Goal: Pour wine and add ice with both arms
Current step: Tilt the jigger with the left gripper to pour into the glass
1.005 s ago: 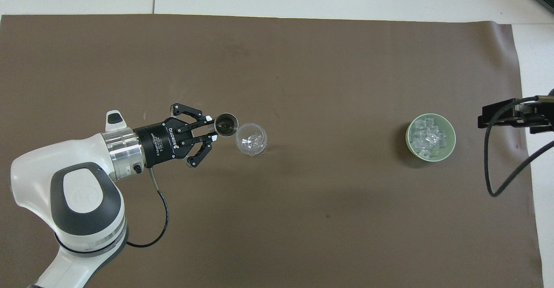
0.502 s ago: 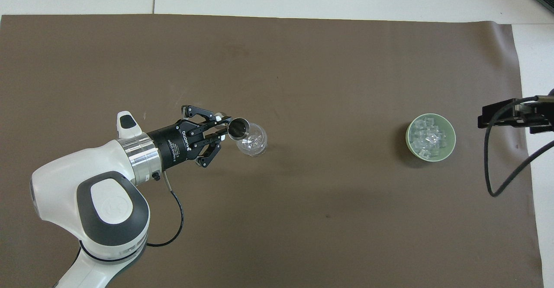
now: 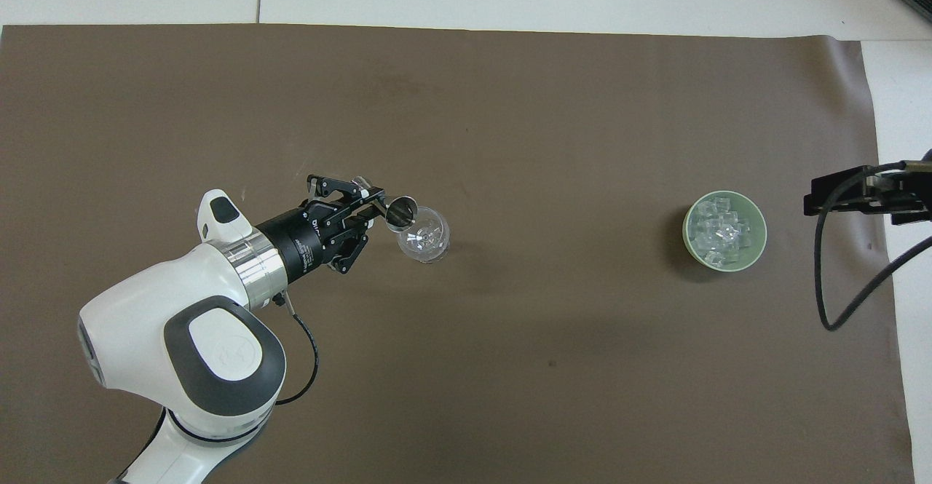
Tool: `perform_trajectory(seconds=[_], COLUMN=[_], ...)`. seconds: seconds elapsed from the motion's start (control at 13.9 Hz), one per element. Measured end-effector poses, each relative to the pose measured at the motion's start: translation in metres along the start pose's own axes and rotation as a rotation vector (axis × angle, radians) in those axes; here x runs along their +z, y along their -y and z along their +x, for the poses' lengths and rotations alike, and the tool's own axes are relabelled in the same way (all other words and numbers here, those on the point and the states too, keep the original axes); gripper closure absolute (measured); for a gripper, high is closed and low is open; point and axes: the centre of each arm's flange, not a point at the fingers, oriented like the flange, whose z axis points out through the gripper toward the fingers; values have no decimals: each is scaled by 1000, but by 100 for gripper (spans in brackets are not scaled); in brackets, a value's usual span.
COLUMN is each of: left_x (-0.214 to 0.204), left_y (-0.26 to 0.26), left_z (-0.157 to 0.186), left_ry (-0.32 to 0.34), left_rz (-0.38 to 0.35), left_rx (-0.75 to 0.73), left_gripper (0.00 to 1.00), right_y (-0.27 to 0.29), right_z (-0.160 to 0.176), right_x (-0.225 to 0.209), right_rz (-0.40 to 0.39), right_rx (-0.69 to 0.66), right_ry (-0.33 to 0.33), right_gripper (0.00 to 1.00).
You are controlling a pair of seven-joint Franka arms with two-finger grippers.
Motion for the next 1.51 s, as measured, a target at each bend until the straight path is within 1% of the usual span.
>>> perform_trajectory(seconds=[0.22,0.36,0.65,1.08,1.51], left_x=[0,0,2,2,5], left_y=[0,0,-7,-22,-19], left_z=[-1,-4,-11,-13,-13], left_ry=[-7,-24,-34,-83,-125], left_rz=[-4,-15,-35,-79,-81], left_rx=[66,114,190,304,444], left_gripper=[79,79,79,79,79], right_y=[0,0,0,0,0], right_z=[0,0,0,0,0], right_x=[0,0,0,0,0], right_rz=[0,0,0,0,0], right_rx=[0,0,0,0,0], right_ry=[0,0,0,0,0], right_gripper=[0,0,0,0,0])
